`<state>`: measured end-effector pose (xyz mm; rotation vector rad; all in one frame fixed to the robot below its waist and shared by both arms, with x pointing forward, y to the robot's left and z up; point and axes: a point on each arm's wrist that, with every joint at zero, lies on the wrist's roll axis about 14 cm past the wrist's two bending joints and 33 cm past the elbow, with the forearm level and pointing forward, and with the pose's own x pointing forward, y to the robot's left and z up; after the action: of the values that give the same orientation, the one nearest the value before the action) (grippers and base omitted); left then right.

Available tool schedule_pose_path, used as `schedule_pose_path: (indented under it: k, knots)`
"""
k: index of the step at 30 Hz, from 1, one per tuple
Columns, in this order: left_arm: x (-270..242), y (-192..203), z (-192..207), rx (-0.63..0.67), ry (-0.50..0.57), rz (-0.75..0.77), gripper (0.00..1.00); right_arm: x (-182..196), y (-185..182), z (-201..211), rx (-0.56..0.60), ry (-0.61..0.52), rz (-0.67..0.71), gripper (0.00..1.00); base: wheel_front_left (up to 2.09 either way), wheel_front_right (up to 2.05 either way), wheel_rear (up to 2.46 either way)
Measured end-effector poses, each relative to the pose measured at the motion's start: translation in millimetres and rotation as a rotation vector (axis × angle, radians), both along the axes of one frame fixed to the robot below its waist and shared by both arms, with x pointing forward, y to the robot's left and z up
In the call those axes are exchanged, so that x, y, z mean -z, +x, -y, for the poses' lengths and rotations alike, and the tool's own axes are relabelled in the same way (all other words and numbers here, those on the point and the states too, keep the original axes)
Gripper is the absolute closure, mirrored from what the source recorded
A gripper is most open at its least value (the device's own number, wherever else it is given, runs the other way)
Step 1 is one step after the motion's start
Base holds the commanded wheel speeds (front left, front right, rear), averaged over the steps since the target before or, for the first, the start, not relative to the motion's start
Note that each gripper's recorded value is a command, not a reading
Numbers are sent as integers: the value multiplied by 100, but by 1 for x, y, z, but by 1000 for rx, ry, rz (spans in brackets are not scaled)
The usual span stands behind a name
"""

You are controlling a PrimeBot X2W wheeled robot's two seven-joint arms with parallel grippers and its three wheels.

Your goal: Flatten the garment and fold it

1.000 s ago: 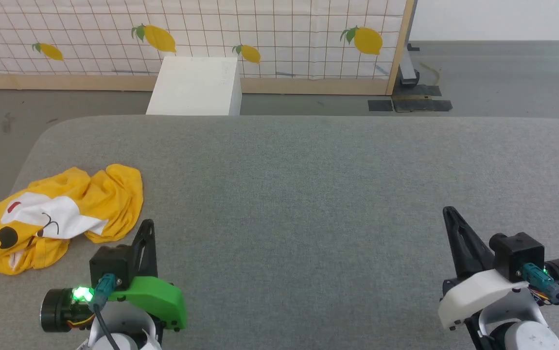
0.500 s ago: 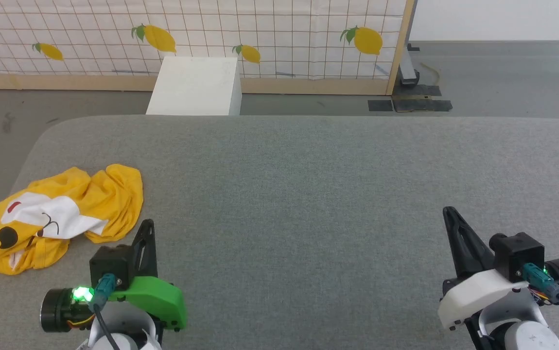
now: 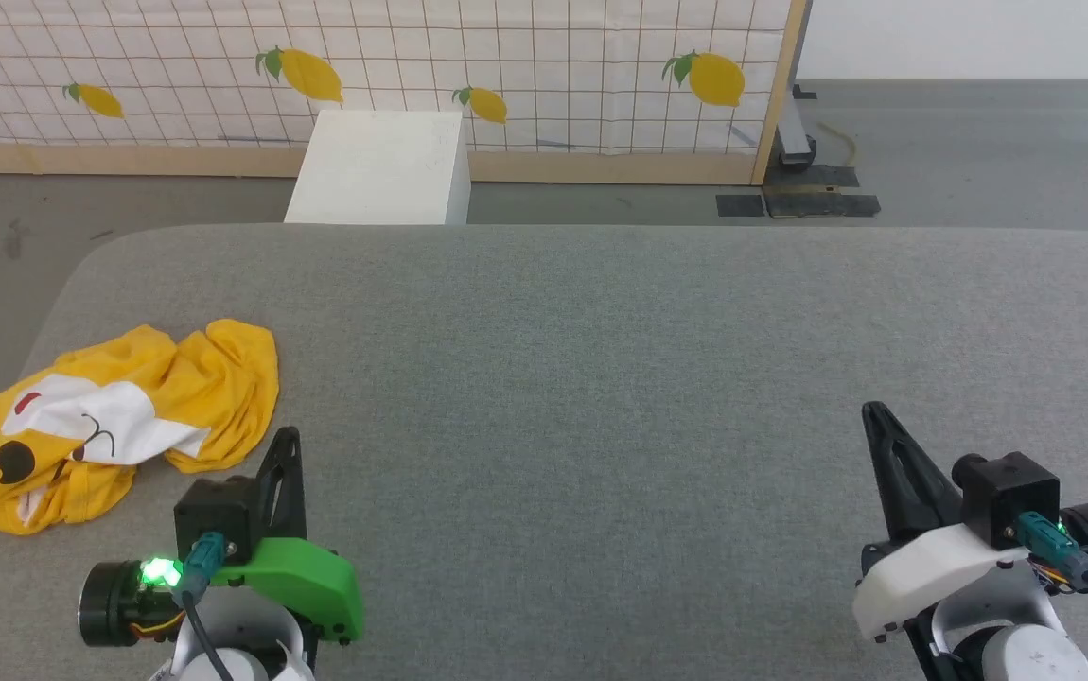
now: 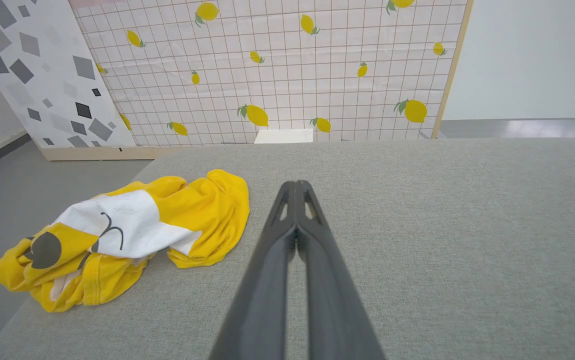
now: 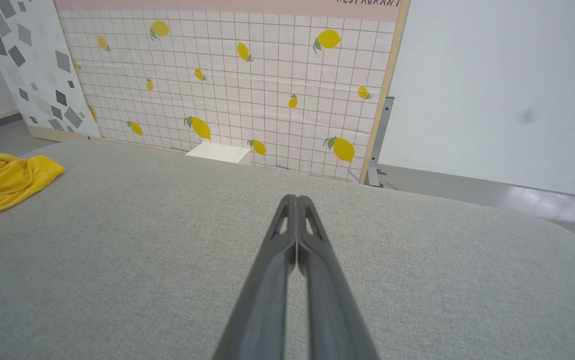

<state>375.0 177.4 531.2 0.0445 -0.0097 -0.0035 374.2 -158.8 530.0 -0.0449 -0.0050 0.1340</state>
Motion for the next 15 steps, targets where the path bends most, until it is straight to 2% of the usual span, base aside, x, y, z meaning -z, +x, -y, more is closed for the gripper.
schedule_pose_path:
  k: [3,4,15]
  knots:
    - [0,0,0,0,0,0,100,0,0,0,0,0,0,100,0,0,0]
    - [0,0,0,0,0,0,0,0,0,0,0,0,0,0,0,0,0]
    - [1,-2,1,-4,-8,3,0,-1,1,-2,-6,3,5,0,0,0,0]
